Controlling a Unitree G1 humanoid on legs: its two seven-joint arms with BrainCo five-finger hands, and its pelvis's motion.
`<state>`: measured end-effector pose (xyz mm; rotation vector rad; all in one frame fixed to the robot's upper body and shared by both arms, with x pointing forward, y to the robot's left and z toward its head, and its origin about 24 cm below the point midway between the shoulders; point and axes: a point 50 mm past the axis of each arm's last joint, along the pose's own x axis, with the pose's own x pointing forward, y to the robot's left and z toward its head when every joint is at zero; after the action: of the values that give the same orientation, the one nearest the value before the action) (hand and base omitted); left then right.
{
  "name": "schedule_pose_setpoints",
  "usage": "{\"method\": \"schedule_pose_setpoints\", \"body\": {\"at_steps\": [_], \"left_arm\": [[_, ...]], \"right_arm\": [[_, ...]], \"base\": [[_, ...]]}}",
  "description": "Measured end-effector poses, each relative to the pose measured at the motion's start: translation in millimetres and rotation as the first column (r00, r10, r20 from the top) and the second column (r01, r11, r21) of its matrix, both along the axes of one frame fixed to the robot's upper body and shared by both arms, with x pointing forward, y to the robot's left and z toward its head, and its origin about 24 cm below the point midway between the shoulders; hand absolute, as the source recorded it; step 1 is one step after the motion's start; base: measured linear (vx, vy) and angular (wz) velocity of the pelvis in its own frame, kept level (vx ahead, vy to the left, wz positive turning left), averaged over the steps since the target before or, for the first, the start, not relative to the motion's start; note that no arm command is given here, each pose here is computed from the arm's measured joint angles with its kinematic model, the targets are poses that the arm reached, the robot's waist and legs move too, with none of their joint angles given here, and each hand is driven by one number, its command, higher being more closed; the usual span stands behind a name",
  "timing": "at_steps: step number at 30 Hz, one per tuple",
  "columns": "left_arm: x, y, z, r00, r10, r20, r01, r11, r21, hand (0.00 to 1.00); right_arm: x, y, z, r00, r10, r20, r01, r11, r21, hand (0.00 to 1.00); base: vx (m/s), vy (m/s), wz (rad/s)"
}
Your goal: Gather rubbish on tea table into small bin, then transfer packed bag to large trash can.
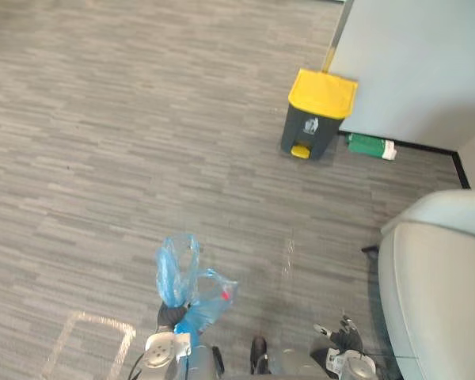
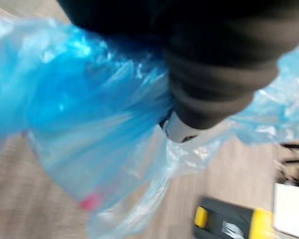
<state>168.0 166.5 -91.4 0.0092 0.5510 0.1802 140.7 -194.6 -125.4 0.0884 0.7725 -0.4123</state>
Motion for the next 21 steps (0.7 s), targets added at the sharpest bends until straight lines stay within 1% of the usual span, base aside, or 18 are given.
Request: {"method": "schedule_pose_setpoints", "body": {"at_steps": [2, 4, 6, 9, 11, 13, 15, 18, 20, 21], "left_arm": [[2.1, -5.6, 0.2, 1.000, 0.001, 0.005, -0.001, 1.000, -0.016, 1.00], [-5.3, -11.2, -7.7, 0.999, 0.006, -0.038, -0.007, 1.000, -0.026, 1.00], [-9.4, -2.4, -12.6, 0.997, 0.008, -0.073, -0.008, 1.000, 0.001, 1.00], [-7.6, -0.9, -11.4, 0.998, -0.008, -0.068, 0.009, 1.000, 0.014, 1.00], [-6.4, -0.9, -10.9, 0.998, -0.009, -0.065, 0.010, 1.000, 0.016, 1.00], [-7.0, 2.2, -13.4, 0.997, -0.012, -0.080, 0.014, 1.000, 0.026, 1.00], [-7.1, 7.0, -16.5, 0.995, -0.015, -0.100, 0.019, 0.999, 0.041, 1.00], [-4.4, 12.6, -19.3, 0.993, -0.005, -0.120, 0.012, 0.999, 0.053, 1.00], [-7.1, 19.5, -21.5, 0.990, -0.004, -0.138, 0.014, 0.997, 0.074, 1.00], [-7.5, 18.3, -22.6, 0.989, -0.005, -0.145, 0.015, 0.997, 0.071, 1.00]], "right_arm": [[2.5, 1.0, 0.3, 1.000, -0.016, 0.004, 0.016, 1.000, 0.005, 0.00], [-4.7, -2.9, -3.9, 0.999, -0.026, -0.030, 0.026, 1.000, -0.003, 0.00], [-12.5, 7.9, -8.9, 0.998, -0.028, -0.061, 0.030, 0.999, 0.027, 0.00], [-18.2, 13.4, -11.6, 0.997, -0.028, -0.078, 0.031, 0.999, 0.042, 0.00], [-15.5, 15.4, -10.9, 0.997, -0.012, -0.071, 0.015, 0.999, 0.043, 0.00], [-4.7, 18.8, -8.0, 0.999, 0.016, -0.049, -0.014, 0.999, 0.038, 0.00], [-1.2, 21.6, -9.9, 0.997, 0.045, -0.061, -0.043, 0.999, 0.032, 0.00], [8.2, 18.4, -8.5, 0.996, 0.069, -0.056, -0.068, 0.998, 0.016, 0.00], [6.2, 16.9, -9.9, 0.995, 0.078, -0.069, -0.078, 0.997, 0.009, 0.00], [3.6, 12.9, -10.5, 0.994, 0.076, -0.077, -0.077, 0.997, 0.000, 0.00]], "base": [[0.44, 0.230, -0.69], [0.55, 0.397, -1.00], [0.49, 0.337, -0.85], [0.43, 0.268, -0.64], [0.34, 0.167, -0.42], [0.41, 0.099, -0.29], [0.34, -0.005, -0.25], [0.35, -0.078, -0.09], [0.45, -0.179, 0.23], [0.50, -0.224, 0.21]]}}
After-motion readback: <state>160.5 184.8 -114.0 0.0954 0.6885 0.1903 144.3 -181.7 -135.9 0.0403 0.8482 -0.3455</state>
